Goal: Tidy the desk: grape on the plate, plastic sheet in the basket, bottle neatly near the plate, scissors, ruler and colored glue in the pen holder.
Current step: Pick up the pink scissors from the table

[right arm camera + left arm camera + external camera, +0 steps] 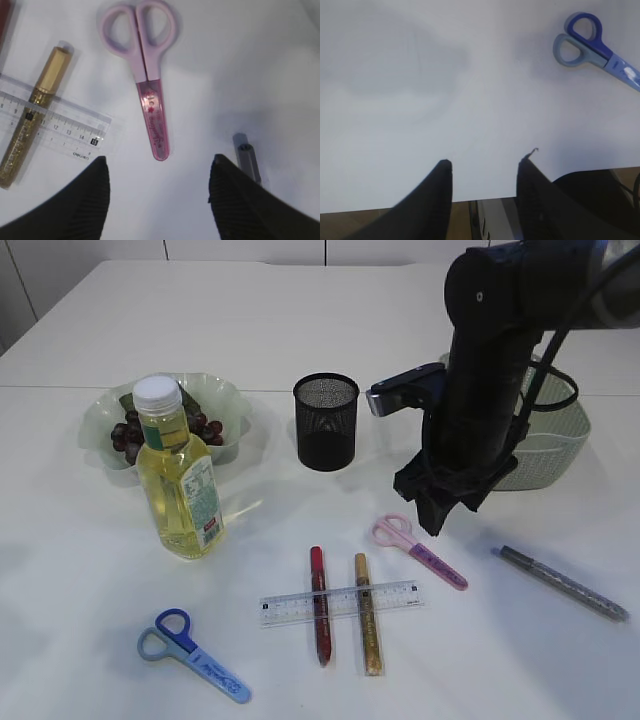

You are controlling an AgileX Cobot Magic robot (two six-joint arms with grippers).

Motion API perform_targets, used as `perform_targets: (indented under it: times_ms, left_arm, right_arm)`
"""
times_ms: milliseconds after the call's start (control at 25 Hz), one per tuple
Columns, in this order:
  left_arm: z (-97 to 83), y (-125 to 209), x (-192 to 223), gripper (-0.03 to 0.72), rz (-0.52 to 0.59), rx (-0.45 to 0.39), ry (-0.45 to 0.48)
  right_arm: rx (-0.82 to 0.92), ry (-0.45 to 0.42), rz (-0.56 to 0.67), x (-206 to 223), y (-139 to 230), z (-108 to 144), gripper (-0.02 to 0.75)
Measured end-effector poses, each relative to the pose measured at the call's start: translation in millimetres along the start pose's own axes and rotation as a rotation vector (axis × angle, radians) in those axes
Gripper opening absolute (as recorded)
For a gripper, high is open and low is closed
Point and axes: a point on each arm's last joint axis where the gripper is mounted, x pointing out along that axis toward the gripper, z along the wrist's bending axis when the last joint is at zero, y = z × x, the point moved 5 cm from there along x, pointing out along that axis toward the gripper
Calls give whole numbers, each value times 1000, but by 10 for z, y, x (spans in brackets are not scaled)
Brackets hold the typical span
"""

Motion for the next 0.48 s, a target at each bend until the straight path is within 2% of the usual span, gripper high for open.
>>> perform_targets:
  times_ms: [480]
  left_arm:
    - [-6,8,0,309,5,-2,4]
  right_arm:
    - [-17,-24,-2,401,-139,8,480]
